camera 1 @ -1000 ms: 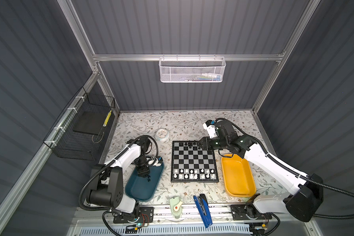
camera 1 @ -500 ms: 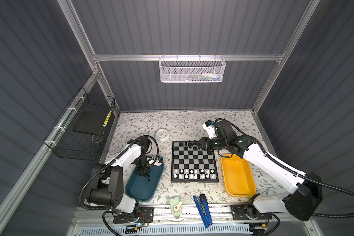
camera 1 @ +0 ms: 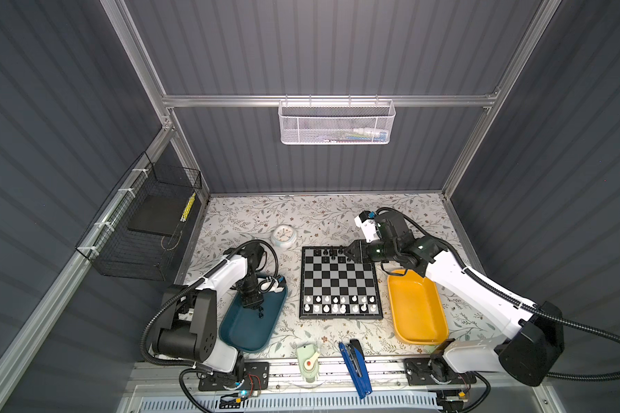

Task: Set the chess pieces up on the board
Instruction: 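Lower the open left gripper toward the remaining black pawns in the teal tray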

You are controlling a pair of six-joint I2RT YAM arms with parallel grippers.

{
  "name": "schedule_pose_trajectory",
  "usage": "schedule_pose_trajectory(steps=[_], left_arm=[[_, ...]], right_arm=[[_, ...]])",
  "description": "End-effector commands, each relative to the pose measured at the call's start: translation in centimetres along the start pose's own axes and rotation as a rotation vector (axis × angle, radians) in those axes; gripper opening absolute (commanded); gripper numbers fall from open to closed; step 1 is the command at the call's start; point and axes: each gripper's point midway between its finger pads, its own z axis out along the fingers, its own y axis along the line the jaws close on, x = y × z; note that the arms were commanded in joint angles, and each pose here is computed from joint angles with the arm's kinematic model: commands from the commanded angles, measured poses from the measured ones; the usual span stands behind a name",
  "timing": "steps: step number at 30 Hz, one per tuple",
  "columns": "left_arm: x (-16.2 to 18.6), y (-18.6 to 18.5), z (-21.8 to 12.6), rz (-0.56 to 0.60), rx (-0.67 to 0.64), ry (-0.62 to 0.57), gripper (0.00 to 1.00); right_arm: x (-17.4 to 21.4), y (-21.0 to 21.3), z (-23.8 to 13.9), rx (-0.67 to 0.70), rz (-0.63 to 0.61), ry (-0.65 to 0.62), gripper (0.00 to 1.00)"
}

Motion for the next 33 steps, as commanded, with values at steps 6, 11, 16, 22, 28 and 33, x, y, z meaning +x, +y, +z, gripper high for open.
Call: schedule_pose_trajectory(steps=[6, 11, 16, 22, 28, 33], left_arm=[[0.34, -0.35, 0.43, -0.004, 0.017, 0.014, 0.32], [0.43, -0.46, 0.55, -0.002, 0.019, 0.017, 0.3], [0.5, -0.53, 0.66, -0.001, 0.021, 0.019, 0.28], [0.6, -0.56, 0.66, 0.0, 0.017, 0.022, 0.25], [0.66, -0.55, 0.69, 0.0, 0.014, 0.024, 0.21], [0.75, -0.55, 0.73, -0.001, 0.011, 0.028, 0.15]], right_arm=[[0.2, -0.43, 0.63, 0.006, 0.007, 0.009, 0.35], [0.22, -0.46, 0.73, 0.005, 0.008, 0.01, 0.35], [0.26, -0.45, 0.78, 0.004, 0.008, 0.012, 0.35], [0.31, -0.45, 0.85, 0.003, 0.01, 0.015, 0.35], [0.24, -0.43, 0.8, 0.003, 0.008, 0.013, 0.35], [0.27, -0.46, 0.81, 0.004, 0.009, 0.014, 0.35]])
